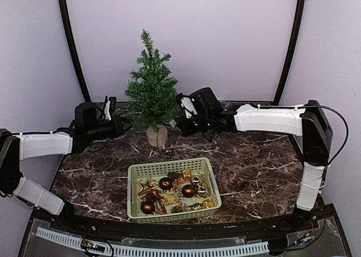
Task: Decorate the small christmas tree
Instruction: Wrap the side of the string light in the gap of the branches.
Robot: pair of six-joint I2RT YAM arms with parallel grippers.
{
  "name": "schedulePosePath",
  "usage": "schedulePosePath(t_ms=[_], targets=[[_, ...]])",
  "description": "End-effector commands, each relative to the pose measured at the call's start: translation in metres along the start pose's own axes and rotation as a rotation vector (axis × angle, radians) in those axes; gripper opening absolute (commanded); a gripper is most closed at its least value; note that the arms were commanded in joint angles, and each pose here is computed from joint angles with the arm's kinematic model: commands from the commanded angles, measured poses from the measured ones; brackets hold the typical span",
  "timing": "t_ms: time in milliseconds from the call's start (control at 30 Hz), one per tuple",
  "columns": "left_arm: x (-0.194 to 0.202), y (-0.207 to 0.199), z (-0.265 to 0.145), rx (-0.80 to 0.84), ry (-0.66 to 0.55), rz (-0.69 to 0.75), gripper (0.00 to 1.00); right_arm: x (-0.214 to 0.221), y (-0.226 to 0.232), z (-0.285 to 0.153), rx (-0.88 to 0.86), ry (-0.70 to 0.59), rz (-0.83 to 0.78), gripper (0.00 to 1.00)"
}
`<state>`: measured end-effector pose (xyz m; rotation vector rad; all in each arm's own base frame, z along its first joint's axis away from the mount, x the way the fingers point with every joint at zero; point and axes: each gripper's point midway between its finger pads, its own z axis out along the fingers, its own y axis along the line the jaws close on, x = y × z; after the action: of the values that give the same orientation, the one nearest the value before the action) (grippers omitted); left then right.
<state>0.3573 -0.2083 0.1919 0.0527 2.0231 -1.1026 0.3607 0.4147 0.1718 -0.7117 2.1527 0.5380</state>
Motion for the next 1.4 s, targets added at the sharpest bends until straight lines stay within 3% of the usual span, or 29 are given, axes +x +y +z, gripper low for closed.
schedulePosePath(t_ms=[0, 133, 233, 367, 567, 833, 1200, 1267, 1333, 1367], targets=[[-0.014, -0.004, 0.000, 0.003, -0.038, 0.056, 0.04, -0.013, 0.004, 0.006, -0.042, -0.068, 0.033, 0.00], [-0.014, -0.002, -0.002, -0.018, -0.034, 0.074, 0.29, -0.013, 0.008, 0.012, -0.068, -0.077, 0.048, 0.00], [-0.017, -0.007, -0.015, -0.039, -0.058, 0.105, 0.55, -0.012, 0.010, 0.014, -0.077, -0.085, 0.064, 0.00], [-0.017, -0.014, -0.034, -0.076, -0.095, 0.119, 0.68, -0.008, 0.017, 0.016, -0.117, -0.082, 0.074, 0.00], [0.011, -0.054, -0.035, -0.047, -0.085, 0.131, 0.72, -0.003, 0.020, 0.020, -0.119, -0.070, 0.077, 0.00], [0.033, -0.090, 0.001, 0.069, -0.025, 0.096, 0.73, -0.006, 0.019, 0.016, -0.115, -0.100, 0.086, 0.00], [0.029, -0.083, 0.037, 0.031, -0.028, 0.083, 0.77, -0.009, 0.019, 0.008, -0.111, -0.122, 0.089, 0.00], [0.029, -0.077, 0.041, 0.007, -0.030, 0.080, 0.75, -0.007, 0.019, 0.007, -0.110, -0.121, 0.087, 0.00], [0.029, -0.071, 0.043, -0.019, -0.032, 0.077, 0.63, -0.008, 0.020, 0.004, -0.111, -0.124, 0.085, 0.00], [0.031, -0.068, 0.043, -0.032, -0.028, 0.076, 0.51, -0.008, 0.020, 0.001, -0.113, -0.126, 0.084, 0.00]])
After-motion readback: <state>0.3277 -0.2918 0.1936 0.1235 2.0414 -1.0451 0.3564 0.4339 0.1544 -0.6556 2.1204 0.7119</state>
